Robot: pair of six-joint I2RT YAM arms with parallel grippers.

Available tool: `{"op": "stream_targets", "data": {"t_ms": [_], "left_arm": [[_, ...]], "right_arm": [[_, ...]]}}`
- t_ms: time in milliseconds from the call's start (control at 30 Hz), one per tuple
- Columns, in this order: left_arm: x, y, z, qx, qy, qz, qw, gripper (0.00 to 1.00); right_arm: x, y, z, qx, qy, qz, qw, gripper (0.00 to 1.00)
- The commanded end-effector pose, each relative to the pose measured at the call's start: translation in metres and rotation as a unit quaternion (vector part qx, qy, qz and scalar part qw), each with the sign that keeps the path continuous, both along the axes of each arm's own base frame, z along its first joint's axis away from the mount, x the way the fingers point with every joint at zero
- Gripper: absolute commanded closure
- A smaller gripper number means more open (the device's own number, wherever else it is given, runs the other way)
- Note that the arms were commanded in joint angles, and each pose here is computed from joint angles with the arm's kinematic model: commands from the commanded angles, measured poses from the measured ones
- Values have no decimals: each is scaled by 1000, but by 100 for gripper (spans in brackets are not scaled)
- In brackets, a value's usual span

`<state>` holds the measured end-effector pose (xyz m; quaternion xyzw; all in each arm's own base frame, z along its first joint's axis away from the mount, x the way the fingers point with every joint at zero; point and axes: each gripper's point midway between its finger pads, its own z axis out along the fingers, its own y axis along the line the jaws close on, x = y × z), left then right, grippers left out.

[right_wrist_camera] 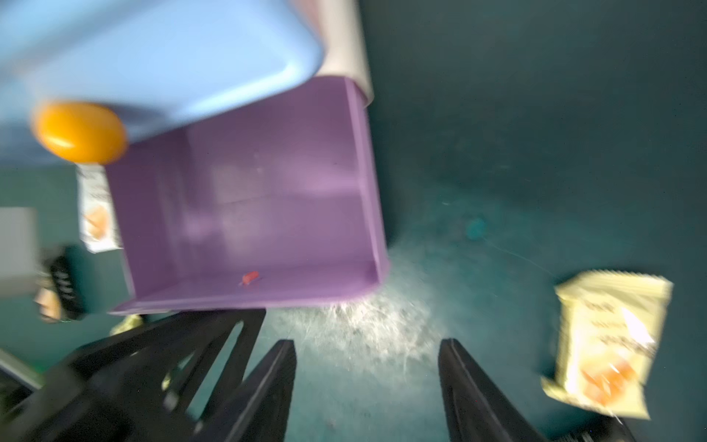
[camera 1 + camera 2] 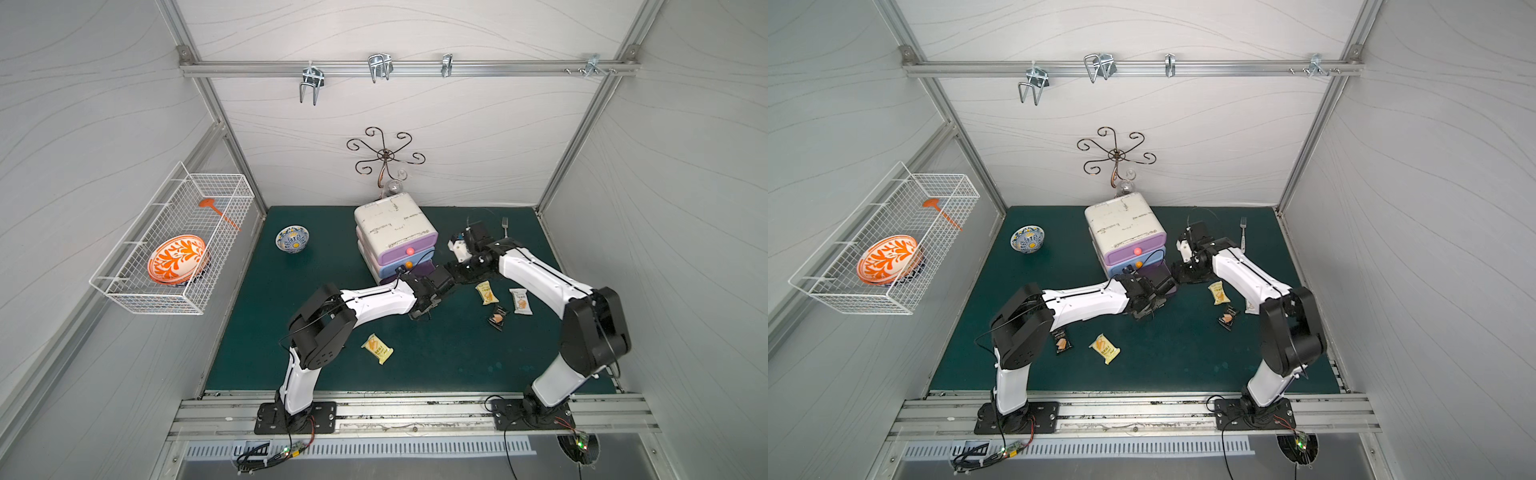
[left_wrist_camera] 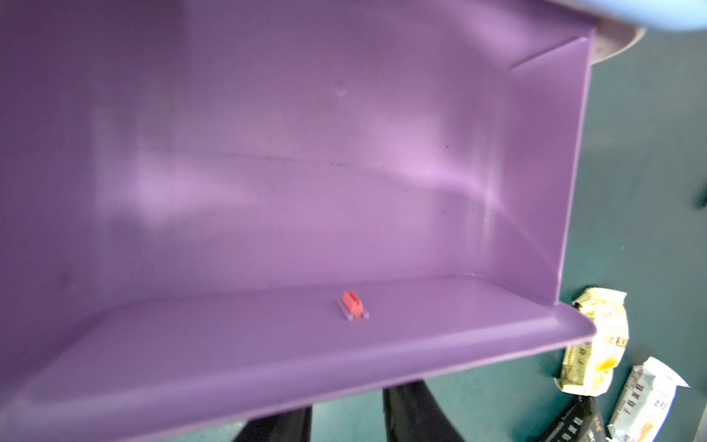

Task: Take the cookies out of the drawer
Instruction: Close the drawer in the storage box.

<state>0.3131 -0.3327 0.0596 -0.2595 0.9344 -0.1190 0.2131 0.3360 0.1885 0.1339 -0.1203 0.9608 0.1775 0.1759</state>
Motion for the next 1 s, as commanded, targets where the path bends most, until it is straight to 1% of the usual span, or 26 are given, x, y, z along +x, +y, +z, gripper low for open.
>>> {"op": "stream_targets", "data": {"t_ms": [0,33,100,233,300,367,400,433,500,533,567,600,633,700,733,833,967], "left_arm": [[12,-28,36,-59,-36,-43,997,63],[9,-38,51,-82,-43,-66,994,62],[-3,-49,76,-113,-40,-101,988,58],[-30,-56,111,-161,-13,-154,975,50],[-39,-50,132,-162,-14,-179,970,48],[-40,-40,162,-158,-35,-197,967,47],[-36,-36,177,-159,-53,-203,965,47],[-28,-27,194,-156,-70,-205,964,47],[-3,-10,219,-149,-92,-202,964,48],[12,-3,231,-147,-105,-205,962,49],[26,7,239,-139,-117,-194,964,50],[41,15,248,-140,-132,-189,963,51],[56,17,262,-153,-153,-197,956,51],[79,26,265,-154,-153,-197,956,52],[88,30,263,-143,-149,-203,957,53],[110,40,250,-94,-146,-211,962,55],[136,65,219,-48,-133,-188,972,57]], "right_arm": [[-23,-16,12,79,59,-63,993,35],[-27,-16,13,109,72,-75,989,35],[-34,-18,10,143,98,-105,979,35],[-47,-7,1,209,129,-127,961,37],[-53,-4,-3,237,142,-140,951,38],[-60,0,-5,270,150,-150,939,42],[-63,1,-7,279,152,-159,935,44],[-65,0,-11,288,151,-172,930,49],[-68,3,-18,318,151,-193,916,59],[-69,5,-21,333,149,-205,908,66],[-69,7,-24,344,145,-212,903,71],[-70,10,-27,348,141,-215,902,77],[-71,15,-31,341,136,-215,905,85],[-74,26,-35,327,122,-204,915,88],[-76,30,-39,321,116,-208,917,90],[-78,34,-55,316,108,-236,913,93],[-78,41,-78,302,111,-251,913,98]]}}
